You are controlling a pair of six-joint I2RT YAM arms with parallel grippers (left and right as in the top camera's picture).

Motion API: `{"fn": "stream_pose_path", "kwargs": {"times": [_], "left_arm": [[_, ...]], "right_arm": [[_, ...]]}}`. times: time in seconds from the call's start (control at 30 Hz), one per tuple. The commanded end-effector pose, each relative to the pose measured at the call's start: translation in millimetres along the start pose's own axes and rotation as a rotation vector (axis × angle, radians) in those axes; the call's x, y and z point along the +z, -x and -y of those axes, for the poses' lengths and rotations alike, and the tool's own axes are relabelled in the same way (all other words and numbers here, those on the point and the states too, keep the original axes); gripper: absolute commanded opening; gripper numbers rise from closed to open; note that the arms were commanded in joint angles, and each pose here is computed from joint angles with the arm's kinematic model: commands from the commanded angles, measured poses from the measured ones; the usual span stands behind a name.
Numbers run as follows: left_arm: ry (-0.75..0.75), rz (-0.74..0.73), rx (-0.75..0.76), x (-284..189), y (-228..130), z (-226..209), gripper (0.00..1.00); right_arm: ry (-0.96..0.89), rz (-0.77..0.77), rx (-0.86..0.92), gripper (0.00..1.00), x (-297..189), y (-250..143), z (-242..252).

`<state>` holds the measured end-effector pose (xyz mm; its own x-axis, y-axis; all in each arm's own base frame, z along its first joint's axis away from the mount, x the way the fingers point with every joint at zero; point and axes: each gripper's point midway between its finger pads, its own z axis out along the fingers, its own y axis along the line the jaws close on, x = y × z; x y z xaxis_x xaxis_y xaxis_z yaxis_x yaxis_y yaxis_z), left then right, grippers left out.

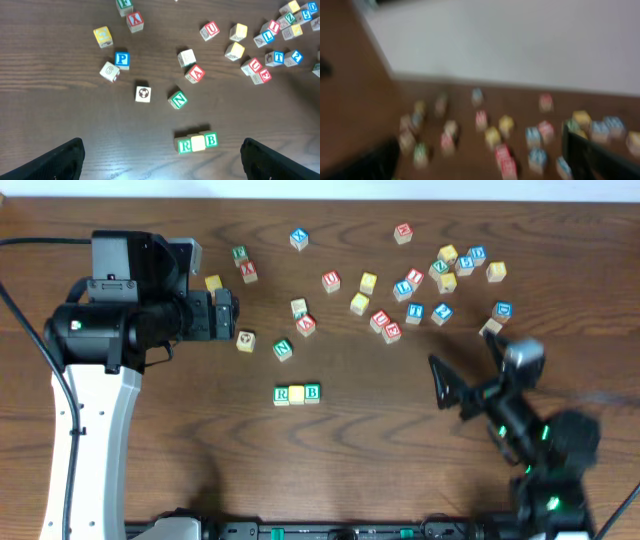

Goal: Spell out ROBOT
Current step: 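Reach the right gripper forward over the yellow O block in the cluster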

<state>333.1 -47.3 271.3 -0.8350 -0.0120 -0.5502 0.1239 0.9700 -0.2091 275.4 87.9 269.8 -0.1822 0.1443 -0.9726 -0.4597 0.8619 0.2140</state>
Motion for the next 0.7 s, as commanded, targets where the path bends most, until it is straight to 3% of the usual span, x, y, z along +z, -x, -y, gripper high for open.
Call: {"fn": "stream_pose_path", "kwargs": {"times": [0.0,0.2,0.37,0.67], "left_arm": [[-0.006,0.016,0.019,-4.6,4.8,1.5,0.98],[-0.006,0.016,0.019,-4.6,4.8,1.5,0.98],[-0.006,0.016,0.019,-4.6,4.8,1.5,0.98],[-0.006,0.016,0.019,-4.6,4.8,1.5,0.98]], "right_arm": [[0.12,-0.124,-0.016,0.99,36.9,43.8,-19.2],[0.174,-0.353,0.013,0.99,89.6,43.4,-28.0],[0.265,-0.334,0.054,0.99,131.1,36.4,-29.0],[0.08,-0.59,0.059,0.99,185.2,0.7,-16.3]]}}
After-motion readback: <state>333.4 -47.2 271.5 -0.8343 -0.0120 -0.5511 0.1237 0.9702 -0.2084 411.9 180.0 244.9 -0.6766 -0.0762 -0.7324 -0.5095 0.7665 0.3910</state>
